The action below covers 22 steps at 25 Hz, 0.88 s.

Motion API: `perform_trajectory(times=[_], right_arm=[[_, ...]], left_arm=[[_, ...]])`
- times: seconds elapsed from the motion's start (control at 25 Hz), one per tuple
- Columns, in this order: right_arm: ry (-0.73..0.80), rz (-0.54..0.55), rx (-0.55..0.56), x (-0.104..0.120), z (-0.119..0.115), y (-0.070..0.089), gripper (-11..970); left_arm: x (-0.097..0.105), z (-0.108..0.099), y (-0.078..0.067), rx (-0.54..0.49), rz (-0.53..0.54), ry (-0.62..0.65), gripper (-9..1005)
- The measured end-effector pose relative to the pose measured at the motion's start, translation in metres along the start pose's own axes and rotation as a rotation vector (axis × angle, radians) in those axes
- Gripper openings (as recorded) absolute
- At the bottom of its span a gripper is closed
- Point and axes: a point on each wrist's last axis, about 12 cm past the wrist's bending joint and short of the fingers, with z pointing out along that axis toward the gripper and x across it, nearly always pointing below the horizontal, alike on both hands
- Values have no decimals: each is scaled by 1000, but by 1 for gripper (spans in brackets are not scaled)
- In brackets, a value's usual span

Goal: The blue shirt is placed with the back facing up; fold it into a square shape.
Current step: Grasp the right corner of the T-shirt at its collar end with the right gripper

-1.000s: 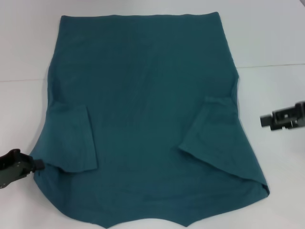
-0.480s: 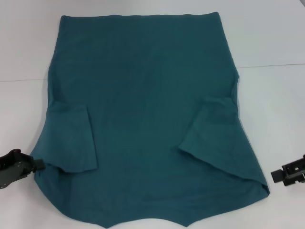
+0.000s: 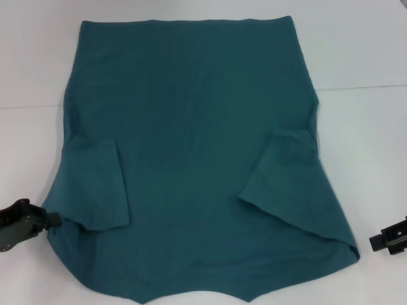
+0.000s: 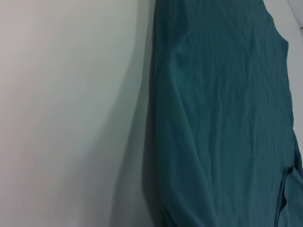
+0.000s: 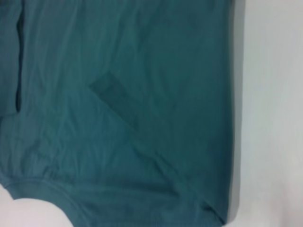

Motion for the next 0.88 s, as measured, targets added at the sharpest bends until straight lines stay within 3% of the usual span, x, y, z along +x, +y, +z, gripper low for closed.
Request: perform_trajectory(times=[0.88], right_arm=[[25,-63,56,-17,29,19,574]], left_arm=[[1,0,1,-2,-4,-2,6]])
